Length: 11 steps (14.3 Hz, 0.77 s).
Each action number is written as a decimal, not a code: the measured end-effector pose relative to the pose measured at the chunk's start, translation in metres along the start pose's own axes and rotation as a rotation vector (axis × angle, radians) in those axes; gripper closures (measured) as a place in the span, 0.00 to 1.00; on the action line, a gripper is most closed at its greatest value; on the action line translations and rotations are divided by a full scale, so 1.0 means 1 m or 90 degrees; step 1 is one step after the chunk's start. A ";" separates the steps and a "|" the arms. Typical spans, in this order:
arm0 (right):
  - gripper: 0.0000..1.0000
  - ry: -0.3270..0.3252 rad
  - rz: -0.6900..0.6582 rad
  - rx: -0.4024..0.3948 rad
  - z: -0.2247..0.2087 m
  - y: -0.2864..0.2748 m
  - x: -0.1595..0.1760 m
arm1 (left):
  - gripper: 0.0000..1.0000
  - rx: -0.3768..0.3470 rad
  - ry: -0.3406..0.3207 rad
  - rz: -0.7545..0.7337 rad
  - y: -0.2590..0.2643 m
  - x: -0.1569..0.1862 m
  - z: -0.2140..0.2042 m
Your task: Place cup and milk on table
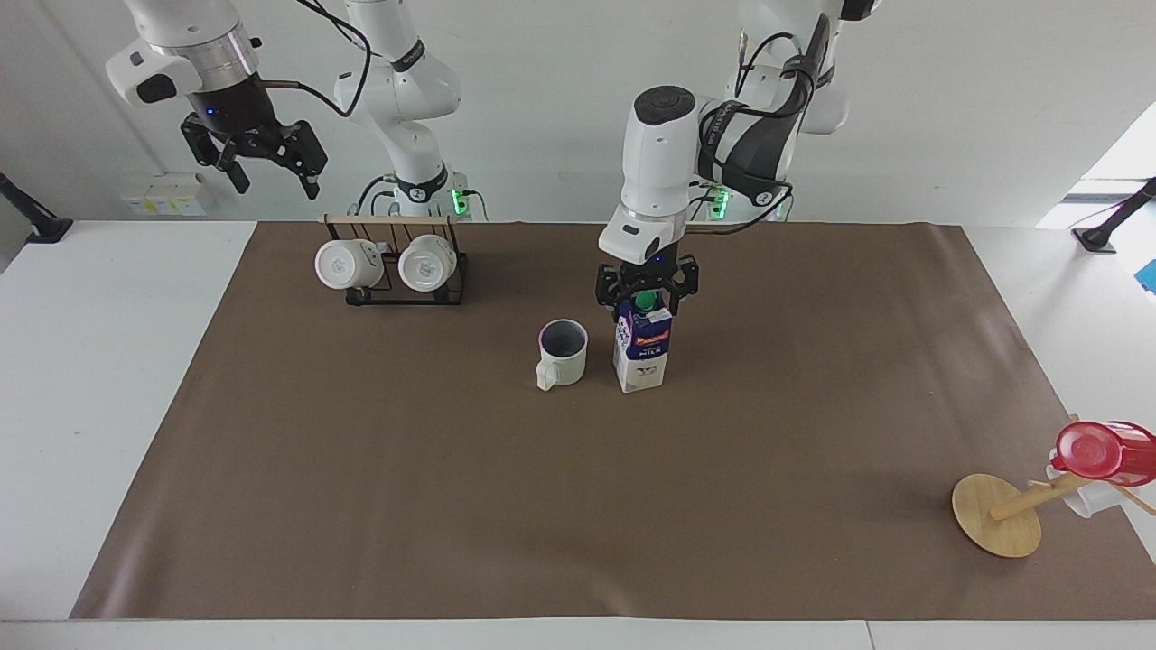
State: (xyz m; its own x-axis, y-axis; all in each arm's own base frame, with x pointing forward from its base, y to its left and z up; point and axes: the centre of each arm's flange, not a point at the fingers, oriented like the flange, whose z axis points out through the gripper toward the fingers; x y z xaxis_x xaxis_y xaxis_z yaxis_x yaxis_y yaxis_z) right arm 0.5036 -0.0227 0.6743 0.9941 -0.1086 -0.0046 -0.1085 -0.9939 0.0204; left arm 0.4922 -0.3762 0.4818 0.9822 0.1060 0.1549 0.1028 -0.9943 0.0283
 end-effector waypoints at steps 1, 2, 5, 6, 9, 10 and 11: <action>0.00 0.000 0.000 0.000 0.000 0.000 0.000 | 0.00 0.001 -0.004 -0.008 -0.002 0.004 -0.010; 0.00 0.000 0.000 0.000 0.000 0.000 0.000 | 0.00 0.004 -0.008 -0.015 -0.005 0.009 -0.022; 0.00 0.000 0.000 0.000 0.000 0.000 0.000 | 0.00 0.023 -0.019 -0.018 -0.026 0.025 -0.050; 0.00 0.000 0.000 0.000 0.000 0.000 0.000 | 0.00 0.029 -0.026 -0.012 -0.035 0.030 -0.056; 0.00 0.000 0.000 0.000 0.000 0.000 0.000 | 0.00 0.031 -0.052 0.016 -0.069 0.048 -0.079; 0.00 0.000 0.000 0.000 0.000 0.000 0.000 | 0.00 0.034 -0.057 0.025 -0.082 0.053 -0.087; 0.00 0.000 0.000 0.000 0.000 0.000 0.000 | 0.00 0.038 -0.061 0.036 -0.095 0.057 -0.094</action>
State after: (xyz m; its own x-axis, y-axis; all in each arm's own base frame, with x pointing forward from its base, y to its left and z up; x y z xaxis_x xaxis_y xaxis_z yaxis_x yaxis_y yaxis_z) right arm 0.5036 -0.0227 0.6743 0.9941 -0.1086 -0.0046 -0.1085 -0.9939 0.0204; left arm 0.5235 -0.2743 0.5810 0.9970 0.0506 0.0590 0.0528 -0.9979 -0.0364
